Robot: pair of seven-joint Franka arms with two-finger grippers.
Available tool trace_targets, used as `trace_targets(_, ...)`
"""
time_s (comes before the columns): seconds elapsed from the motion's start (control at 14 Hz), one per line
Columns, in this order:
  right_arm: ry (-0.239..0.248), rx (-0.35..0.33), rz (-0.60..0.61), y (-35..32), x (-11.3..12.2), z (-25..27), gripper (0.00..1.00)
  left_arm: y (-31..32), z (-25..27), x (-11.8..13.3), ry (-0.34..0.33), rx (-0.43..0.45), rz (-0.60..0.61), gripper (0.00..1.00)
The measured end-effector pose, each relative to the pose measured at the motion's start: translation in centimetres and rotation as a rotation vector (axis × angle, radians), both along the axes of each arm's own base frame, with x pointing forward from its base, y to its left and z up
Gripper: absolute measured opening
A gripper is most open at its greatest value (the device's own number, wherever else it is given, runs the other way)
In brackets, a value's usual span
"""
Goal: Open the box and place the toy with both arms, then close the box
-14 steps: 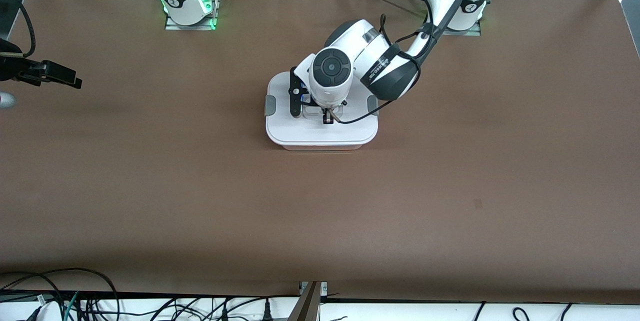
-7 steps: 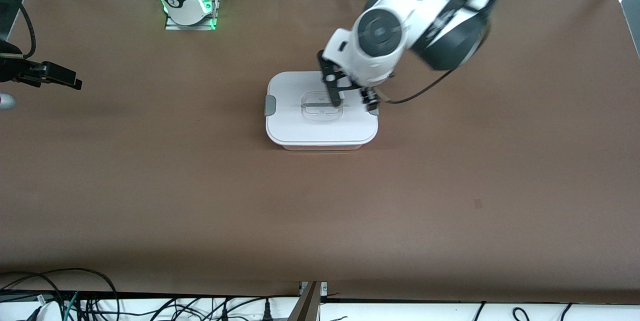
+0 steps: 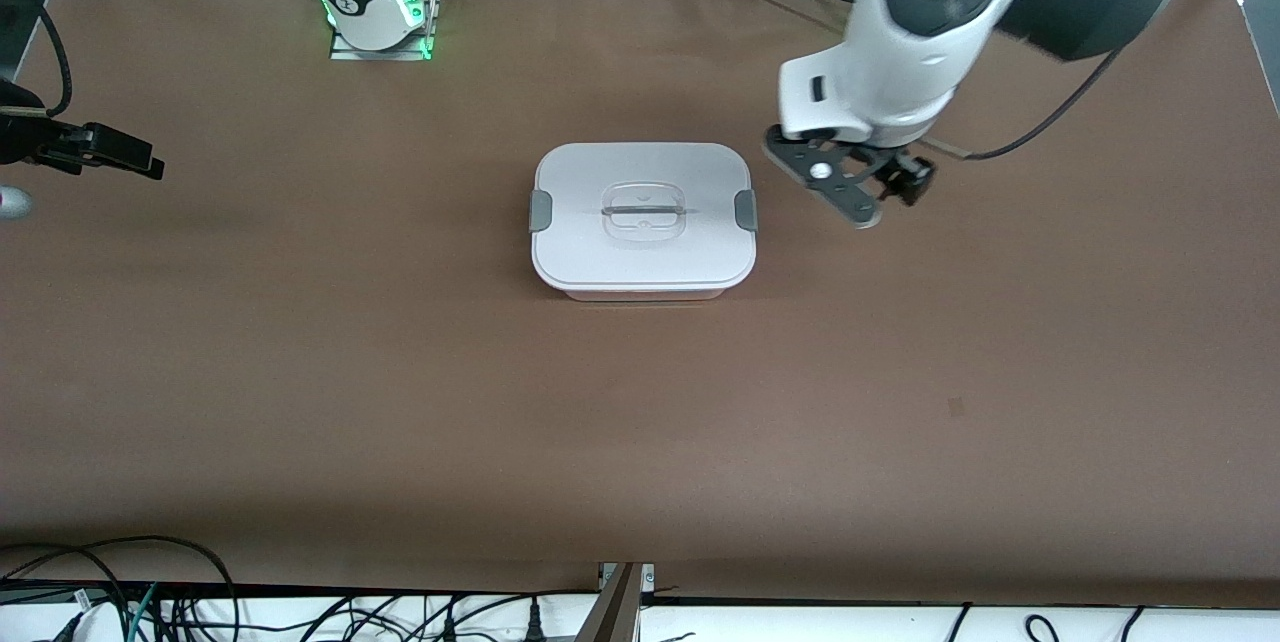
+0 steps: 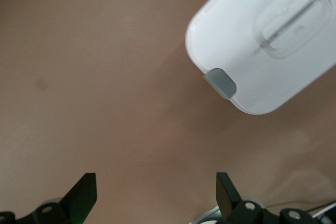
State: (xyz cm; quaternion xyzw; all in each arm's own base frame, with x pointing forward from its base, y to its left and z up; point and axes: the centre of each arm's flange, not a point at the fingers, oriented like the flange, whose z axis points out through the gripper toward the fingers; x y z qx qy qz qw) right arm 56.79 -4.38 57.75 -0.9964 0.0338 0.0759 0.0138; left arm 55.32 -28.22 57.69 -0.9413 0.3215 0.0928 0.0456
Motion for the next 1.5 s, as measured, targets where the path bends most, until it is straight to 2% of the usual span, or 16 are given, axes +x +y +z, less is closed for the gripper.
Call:
trace_targets(0.14,0.002,0.000,0.001,0.0,0.0,-0.1,1.00,5.3,2.7,1.1,-0.056,0.008,0.179,1.00)
trace_targets(0.29,0.003,0.000,0.001,0.1,0.1,-0.2,1.00,12.3,3.8,2.9,-0.076,0.011,0.323,1.00)
trace_targets(0.43,0.003,0.000,0.001,0.1,0.1,-0.2,1.00,18.1,3.4,4.3,-0.076,0.017,0.422,1.00)
trace_targets(0.57,0.003,0.000,0.001,0.1,0.1,-0.2,1.00,21.3,2.3,4.6,-0.086,0.023,0.478,1.00)
trace_targets(0.71,0.004,0.000,0.001,0.1,0.1,-0.2,1.00,23.4,2.1,3.9,-0.153,0.013,0.516,1.00)
trace_targets(0.93,0.004,0.000,0.001,0.1,0.1,-0.3,1.00,24.3,3.2,0.8,-0.237,-0.048,0.532,1.00)
trace_targets(1.07,0.004,0.000,0.001,0.1,0.1,-0.2,1.00,23.6,3.5,-0.8,-0.239,-0.056,0.522,1.00)
trace_targets(1.5,0.002,0.000,0.001,0.0,0.2,-0.2,1.00,23.2,2.1,-1.1,-0.198,-0.040,0.521,1.00)
